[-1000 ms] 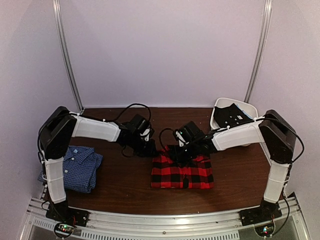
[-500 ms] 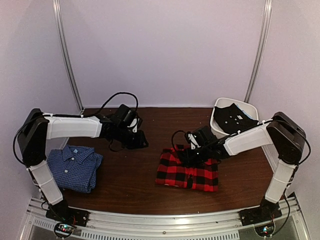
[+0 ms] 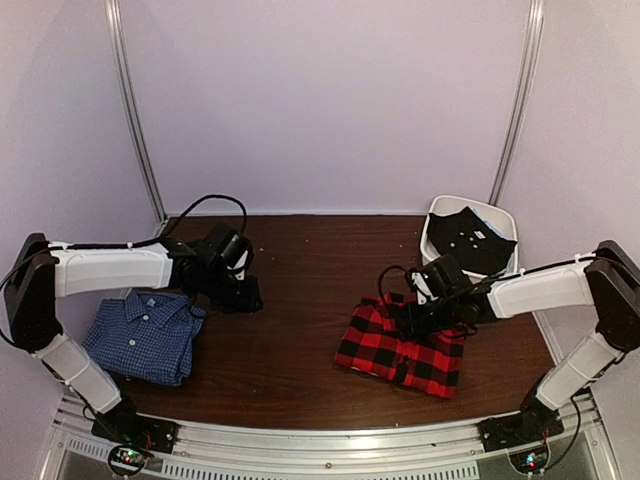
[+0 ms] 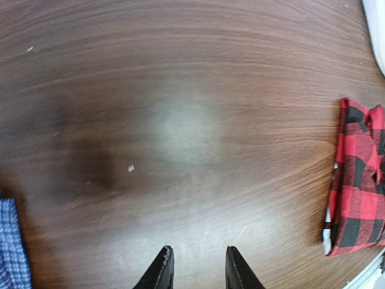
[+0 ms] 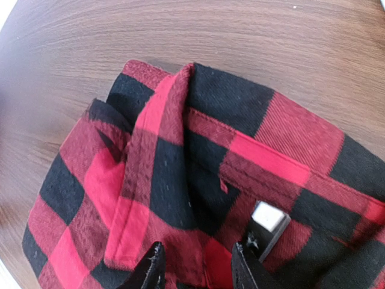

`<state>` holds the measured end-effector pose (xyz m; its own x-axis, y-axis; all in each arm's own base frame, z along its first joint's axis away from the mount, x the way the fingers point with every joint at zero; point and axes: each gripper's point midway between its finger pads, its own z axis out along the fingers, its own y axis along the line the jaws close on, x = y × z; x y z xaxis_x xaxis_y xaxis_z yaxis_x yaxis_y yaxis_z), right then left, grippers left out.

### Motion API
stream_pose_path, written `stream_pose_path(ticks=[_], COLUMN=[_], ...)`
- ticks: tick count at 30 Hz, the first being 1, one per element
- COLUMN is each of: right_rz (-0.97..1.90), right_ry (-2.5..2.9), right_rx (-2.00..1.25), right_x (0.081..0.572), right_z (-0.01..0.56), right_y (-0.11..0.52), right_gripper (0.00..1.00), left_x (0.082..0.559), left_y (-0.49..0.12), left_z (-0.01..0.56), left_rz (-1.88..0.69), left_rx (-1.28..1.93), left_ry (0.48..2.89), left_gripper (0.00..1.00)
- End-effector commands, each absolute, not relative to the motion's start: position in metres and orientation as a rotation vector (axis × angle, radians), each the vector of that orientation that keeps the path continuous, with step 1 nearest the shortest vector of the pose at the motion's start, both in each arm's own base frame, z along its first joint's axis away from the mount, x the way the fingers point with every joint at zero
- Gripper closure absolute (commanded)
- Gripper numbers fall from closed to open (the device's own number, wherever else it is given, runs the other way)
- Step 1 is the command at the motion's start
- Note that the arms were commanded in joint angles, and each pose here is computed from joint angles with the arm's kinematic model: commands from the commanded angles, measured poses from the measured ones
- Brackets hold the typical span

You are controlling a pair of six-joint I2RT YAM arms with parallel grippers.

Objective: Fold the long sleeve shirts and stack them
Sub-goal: Move the square-folded shirt to the center of the board.

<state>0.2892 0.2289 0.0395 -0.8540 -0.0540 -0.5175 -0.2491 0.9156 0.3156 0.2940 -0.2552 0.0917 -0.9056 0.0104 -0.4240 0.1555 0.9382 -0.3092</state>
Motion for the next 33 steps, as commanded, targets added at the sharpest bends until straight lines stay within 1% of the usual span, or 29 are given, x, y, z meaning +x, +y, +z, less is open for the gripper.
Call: stream_pose_path(ticks=[1, 3, 5, 11, 14, 17, 19, 23, 28, 33], right_rz=[0.458, 0.485, 0.514, 0.609, 0.653, 0.681, 0.701, 0.752, 0.825, 0.866], right_ry=[2.563, 2.539, 2.510, 2.387, 2.322, 2.267, 2.230, 2.171, 2.127, 2.107], right_rx=[-0.225, -0.229, -0.233, -0.233, -0.230, -0.224, -0.221, -0.230, -0.249, -0.255], right_x=[0.284, 0.287, 0.291, 0.306, 0.313, 0.317, 0.318, 0.318, 0.316, 0.313], right_z=[0.049, 0.061, 0.075, 0.125, 0.148, 0.166, 0.177, 0.192, 0.203, 0.208], right_y=[0.215, 0.219, 0.224, 0.240, 0.247, 0.250, 0.251, 0.256, 0.264, 0.268], right_gripper=[0.60, 0.59, 0.54, 0.28, 0.12, 0.02, 0.00, 0.00, 0.00, 0.00], left_x=[0.287, 0.283, 0.279, 0.264, 0.254, 0.244, 0.238, 0.228, 0.224, 0.233], left_y=[-0.220, -0.208, -0.193, -0.162, -0.147, -0.131, -0.120, -0.104, -0.093, -0.087], left_z=[0.090, 0.092, 0.092, 0.097, 0.094, 0.091, 0.089, 0.086, 0.077, 0.068], left_rz=[-0.347, -0.301, -0.241, -0.136, -0.074, 0.003, 0.050, 0.125, 0.218, 0.344], left_rx=[-0.001, -0.048, -0.099, -0.195, -0.242, -0.304, -0.341, -0.407, -0.447, -0.436], left_ry=[2.671, 2.674, 2.675, 2.661, 2.672, 2.684, 2.680, 2.675, 2.672, 2.658], left_gripper=[0.69, 0.68, 0.65, 0.55, 0.49, 0.44, 0.40, 0.36, 0.27, 0.27])
